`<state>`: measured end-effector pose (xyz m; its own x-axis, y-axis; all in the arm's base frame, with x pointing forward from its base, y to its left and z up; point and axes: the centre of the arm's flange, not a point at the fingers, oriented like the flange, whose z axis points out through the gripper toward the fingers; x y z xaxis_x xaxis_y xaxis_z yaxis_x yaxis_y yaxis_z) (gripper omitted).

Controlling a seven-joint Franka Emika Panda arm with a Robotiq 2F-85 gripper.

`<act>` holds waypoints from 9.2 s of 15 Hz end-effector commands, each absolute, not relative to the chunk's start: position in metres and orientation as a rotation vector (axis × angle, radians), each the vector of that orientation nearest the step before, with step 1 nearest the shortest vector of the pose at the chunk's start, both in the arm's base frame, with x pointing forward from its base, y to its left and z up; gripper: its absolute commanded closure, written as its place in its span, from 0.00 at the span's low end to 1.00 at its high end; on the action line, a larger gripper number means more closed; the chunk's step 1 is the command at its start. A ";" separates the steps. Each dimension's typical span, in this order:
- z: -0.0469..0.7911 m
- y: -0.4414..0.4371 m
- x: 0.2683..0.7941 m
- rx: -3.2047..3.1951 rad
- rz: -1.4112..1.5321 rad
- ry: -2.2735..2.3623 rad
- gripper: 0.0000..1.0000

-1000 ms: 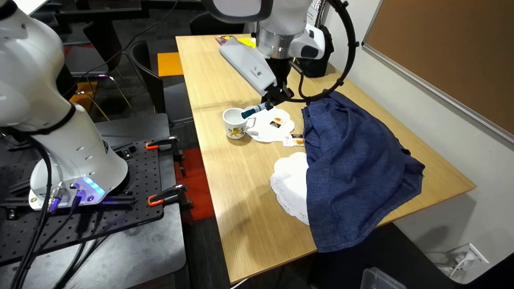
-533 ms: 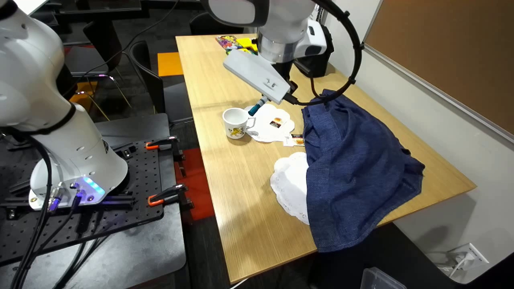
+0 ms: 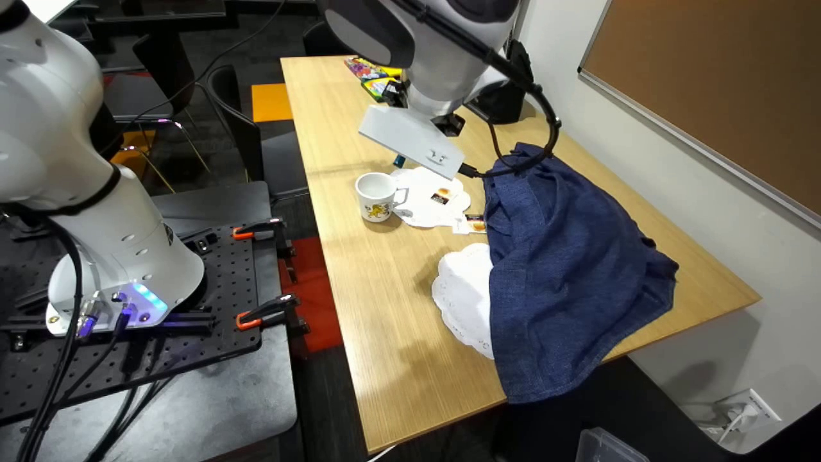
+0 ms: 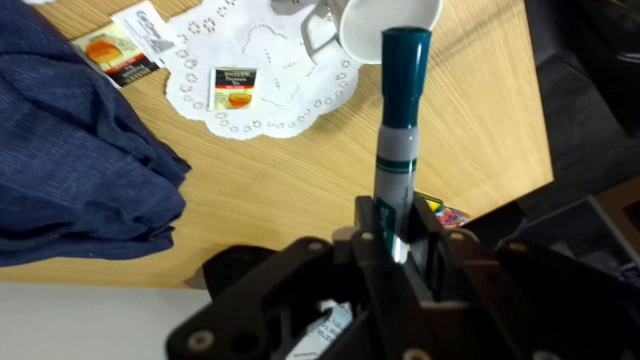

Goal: Put the marker into the mug.

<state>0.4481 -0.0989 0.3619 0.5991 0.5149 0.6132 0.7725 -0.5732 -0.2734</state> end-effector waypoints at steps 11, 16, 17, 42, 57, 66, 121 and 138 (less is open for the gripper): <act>0.345 -0.100 0.447 -2.092 -0.731 -1.088 0.95; 0.334 -0.095 0.447 -1.965 -0.864 -1.112 0.95; 0.330 -0.093 0.446 -1.932 -0.886 -1.121 0.95; 0.263 -0.081 0.411 -1.621 -1.175 -1.087 0.80; 0.256 -0.070 0.405 -1.444 -1.311 -1.224 0.95; 0.226 -0.066 0.404 -1.442 -1.242 -1.142 0.95; 0.138 -0.062 0.416 -1.364 -1.176 -0.962 0.00; 0.286 -0.037 0.372 -1.370 -1.222 -1.216 0.00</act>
<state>0.3949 -0.0439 0.2523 0.0621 0.0740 0.9953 0.9940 -0.0950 -0.0550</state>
